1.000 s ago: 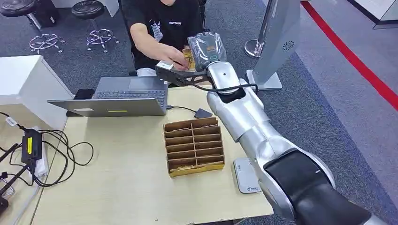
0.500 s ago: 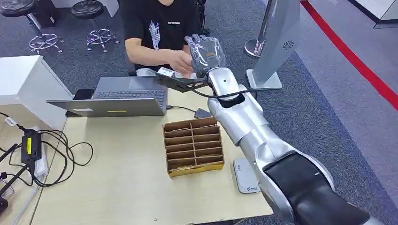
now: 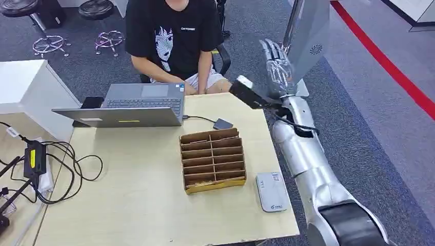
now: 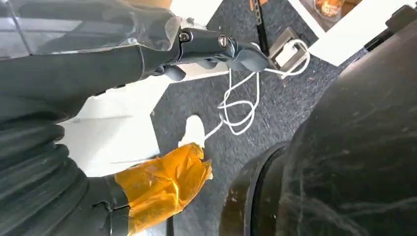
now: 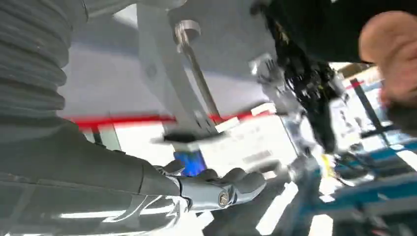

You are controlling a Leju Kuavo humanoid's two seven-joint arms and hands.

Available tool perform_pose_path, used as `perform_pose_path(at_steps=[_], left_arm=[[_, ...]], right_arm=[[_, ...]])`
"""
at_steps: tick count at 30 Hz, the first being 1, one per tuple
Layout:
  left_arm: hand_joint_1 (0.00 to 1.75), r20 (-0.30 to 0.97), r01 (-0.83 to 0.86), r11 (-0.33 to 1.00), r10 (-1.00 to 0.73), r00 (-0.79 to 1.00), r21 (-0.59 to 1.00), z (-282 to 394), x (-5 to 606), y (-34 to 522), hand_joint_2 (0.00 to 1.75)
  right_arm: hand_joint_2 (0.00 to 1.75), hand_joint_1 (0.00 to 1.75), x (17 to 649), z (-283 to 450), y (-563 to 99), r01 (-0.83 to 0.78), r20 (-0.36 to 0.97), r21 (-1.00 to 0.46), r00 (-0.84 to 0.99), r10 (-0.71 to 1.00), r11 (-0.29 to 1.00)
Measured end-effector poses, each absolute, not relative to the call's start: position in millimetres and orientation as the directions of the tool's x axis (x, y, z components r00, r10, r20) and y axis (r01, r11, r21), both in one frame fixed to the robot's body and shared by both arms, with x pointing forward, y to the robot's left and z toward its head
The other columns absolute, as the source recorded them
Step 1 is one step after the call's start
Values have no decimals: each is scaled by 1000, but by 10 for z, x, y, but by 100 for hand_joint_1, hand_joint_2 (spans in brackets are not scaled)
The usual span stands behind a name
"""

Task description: Pass the card to the sensor for recognition and then transmit it.

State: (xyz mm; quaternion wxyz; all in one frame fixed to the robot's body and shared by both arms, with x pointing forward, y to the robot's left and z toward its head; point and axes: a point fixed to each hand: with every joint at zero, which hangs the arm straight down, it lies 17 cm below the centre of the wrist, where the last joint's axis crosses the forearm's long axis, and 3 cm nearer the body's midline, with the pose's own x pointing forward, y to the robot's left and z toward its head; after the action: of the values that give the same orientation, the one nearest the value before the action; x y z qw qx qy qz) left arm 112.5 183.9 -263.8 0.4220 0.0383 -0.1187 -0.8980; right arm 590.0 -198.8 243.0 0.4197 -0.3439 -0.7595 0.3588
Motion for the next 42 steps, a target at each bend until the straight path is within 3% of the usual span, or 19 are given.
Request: perform_pose_path(at_steps=[3, 7, 11, 18, 23, 29, 38, 42], left_arm=[[0, 34, 760, -600, -779, -626, 248, -2648, 1107, 1864, 175], [0, 35, 768, -589, -788, -615, 249, -2658, 1090, 1893, 175], [0, 33, 772, -585, -791, -610, 251, -2661, 1089, 1905, 175], [0, 27, 775, -580, -796, -604, 250, -2664, 1085, 1916, 175], [0, 27, 779, -574, -800, -599, 254, -2665, 1083, 1912, 175], [0, 25, 779, -573, -802, -597, 255, -2665, 1086, 1911, 175], [0, 27, 778, -573, -801, -598, 257, -2663, 1083, 1890, 175], [0, 24, 767, -586, -790, -612, 260, -2657, 1096, 1868, 175]], right_arm=[[175, 0, 5846, 2170, -2716, 162, 632, -685, -355, 689, 711], [175, 0, 5637, 1775, -3940, 243, 824, -469, -225, 520, 849], [175, 0, 5082, 1170, -5158, 426, 890, -399, -32, 454, 812], [175, 0, 4244, 372, -6050, 564, 924, -381, 215, 315, 733], [175, 0, 3396, -319, -6281, 662, 967, -213, 248, 58, 718], [175, 0, 2692, -866, -6298, 720, 943, -159, 314, -113, 675], [175, 0, 2263, -1400, -6062, 695, 843, -225, 490, -220, 683], [175, 0, 1956, -1841, -5725, 524, 654, -361, 732, -192, 771]])
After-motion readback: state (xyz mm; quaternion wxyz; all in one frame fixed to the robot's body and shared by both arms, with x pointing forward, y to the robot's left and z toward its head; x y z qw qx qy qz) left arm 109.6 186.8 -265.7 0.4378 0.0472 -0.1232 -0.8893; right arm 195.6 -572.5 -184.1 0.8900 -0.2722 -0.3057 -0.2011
